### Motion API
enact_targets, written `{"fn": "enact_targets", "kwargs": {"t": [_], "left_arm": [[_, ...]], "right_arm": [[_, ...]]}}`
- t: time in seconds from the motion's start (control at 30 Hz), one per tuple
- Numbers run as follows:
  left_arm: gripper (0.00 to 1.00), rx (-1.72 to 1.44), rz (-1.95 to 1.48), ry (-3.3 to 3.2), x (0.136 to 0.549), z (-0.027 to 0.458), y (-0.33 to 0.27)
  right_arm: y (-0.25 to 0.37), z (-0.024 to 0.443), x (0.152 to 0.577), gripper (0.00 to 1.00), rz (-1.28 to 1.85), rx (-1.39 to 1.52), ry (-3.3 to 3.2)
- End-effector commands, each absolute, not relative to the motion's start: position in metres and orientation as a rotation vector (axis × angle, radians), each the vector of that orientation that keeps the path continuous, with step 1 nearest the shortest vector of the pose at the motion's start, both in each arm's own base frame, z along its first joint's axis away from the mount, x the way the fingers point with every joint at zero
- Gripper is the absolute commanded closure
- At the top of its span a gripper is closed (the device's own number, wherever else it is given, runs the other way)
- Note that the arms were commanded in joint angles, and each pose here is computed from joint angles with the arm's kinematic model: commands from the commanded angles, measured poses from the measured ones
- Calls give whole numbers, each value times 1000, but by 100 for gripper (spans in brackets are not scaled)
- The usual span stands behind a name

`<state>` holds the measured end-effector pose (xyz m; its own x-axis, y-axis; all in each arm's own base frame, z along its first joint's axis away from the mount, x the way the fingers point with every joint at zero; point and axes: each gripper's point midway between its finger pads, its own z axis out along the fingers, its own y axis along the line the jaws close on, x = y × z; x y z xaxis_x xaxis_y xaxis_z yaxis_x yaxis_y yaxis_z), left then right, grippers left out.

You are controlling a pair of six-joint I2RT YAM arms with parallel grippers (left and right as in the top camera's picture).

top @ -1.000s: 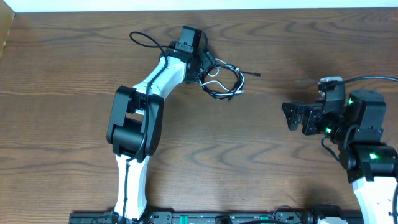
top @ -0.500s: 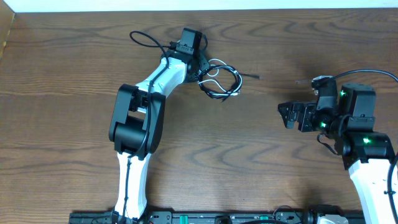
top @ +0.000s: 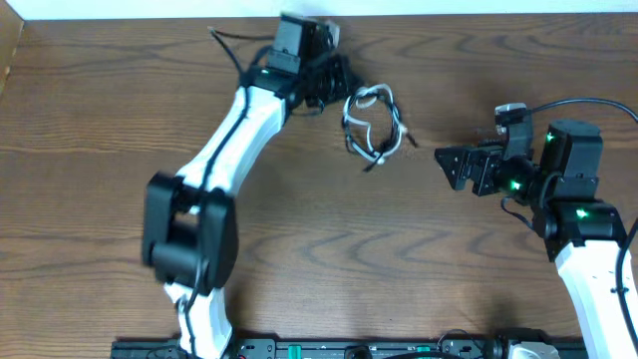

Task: Untangle cables

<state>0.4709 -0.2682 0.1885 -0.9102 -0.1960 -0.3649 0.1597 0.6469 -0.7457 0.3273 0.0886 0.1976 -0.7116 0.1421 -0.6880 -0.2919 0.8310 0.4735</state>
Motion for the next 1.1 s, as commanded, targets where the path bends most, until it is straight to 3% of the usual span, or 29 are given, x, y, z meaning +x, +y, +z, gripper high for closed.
{"fn": "enact_targets", "kwargs": {"t": [0.0,0.27,0.63,0.9,0.97,1.03,1.07], "left_arm": [[93,142,-1364,2369,443,238,-284],[93,268,-1543,2317,415,269,-293],[93,245,-1661,2355,402,273,-297],[93,317,-1880,2352,376,288,-302],[92,309,-1895,2369,373,287,-302],[93,294,-1896,2386,372,285,-301],[93,304,-1892,2383,372,284,-301]], "right_arm": [[101,207,332,5,845,-114,2223],[134,224,336,6,1065,-270,2103],[192,228,328,27,1137,-571,1982],[218,205,341,39,1125,-669,1952],[220,201,346,50,1140,-647,1957],[220,200,349,78,1157,-618,1967],[219,202,351,85,1165,-597,1968]]}}
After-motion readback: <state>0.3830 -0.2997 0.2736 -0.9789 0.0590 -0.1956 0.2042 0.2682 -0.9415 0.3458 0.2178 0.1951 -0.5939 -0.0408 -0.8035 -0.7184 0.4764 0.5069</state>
